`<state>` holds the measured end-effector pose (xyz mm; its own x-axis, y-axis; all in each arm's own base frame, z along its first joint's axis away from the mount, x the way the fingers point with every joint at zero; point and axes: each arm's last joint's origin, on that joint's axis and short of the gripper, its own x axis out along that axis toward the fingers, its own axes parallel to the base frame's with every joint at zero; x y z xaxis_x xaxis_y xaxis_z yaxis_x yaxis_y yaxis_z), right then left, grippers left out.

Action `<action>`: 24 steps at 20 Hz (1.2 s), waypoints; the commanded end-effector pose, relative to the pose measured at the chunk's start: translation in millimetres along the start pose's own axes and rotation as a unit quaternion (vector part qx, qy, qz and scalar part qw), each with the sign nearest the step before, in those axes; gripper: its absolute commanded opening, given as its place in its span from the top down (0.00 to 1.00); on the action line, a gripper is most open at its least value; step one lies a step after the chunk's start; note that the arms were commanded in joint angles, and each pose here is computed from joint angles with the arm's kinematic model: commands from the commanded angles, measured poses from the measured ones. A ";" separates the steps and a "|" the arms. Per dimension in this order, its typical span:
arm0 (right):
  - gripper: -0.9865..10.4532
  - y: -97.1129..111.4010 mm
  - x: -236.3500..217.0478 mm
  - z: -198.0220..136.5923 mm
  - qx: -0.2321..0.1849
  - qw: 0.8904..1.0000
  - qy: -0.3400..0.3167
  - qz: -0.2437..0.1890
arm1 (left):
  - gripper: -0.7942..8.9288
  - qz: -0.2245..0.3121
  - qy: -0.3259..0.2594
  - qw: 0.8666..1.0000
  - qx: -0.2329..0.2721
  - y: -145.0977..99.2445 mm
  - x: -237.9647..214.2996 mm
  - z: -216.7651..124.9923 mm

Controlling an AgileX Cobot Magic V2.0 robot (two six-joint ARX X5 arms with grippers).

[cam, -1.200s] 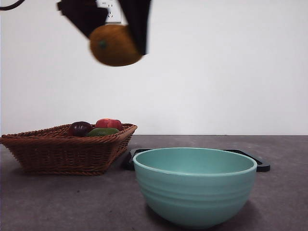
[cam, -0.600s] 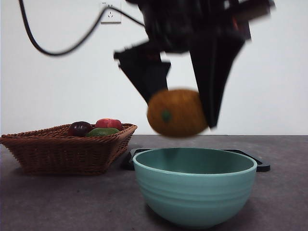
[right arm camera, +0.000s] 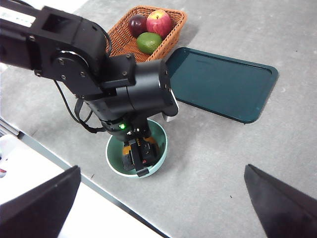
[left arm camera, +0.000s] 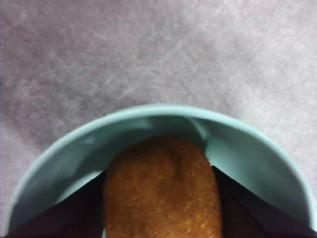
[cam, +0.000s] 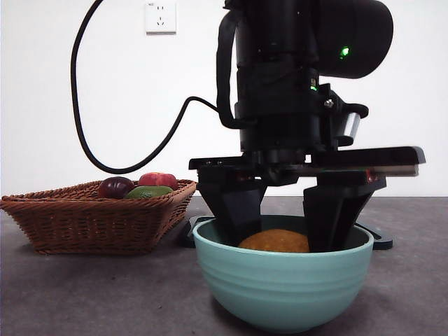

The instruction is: Pick up the wifruite, put it on the bowl, pick up the plate, put it on desk

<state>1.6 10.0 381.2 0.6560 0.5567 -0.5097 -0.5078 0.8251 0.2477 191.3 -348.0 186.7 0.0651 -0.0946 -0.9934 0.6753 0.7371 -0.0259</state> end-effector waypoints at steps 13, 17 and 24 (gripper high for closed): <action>0.43 1.6 -4.5 2.2 -0.009 1.000 -0.010 0.003 | 0.40 -0.003 -0.001 1.000 0.012 -4.6 1.5 3.9; 0.43 1.6 -4.5 2.2 -0.009 1.000 -0.010 0.003 | 0.40 -0.011 -0.028 0.999 0.022 -5.3 -17.6 6.2; 0.43 1.6 -4.5 2.2 -0.009 1.000 -0.010 0.003 | 0.39 -0.036 -0.109 0.992 0.042 1.4 -94.7 -12.2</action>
<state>1.6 9.9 381.1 0.6558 0.5566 -0.5100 -0.5077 0.8252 0.2478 179.6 -324.5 274.1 0.1582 -0.2779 -0.9475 0.7200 0.6891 -0.0818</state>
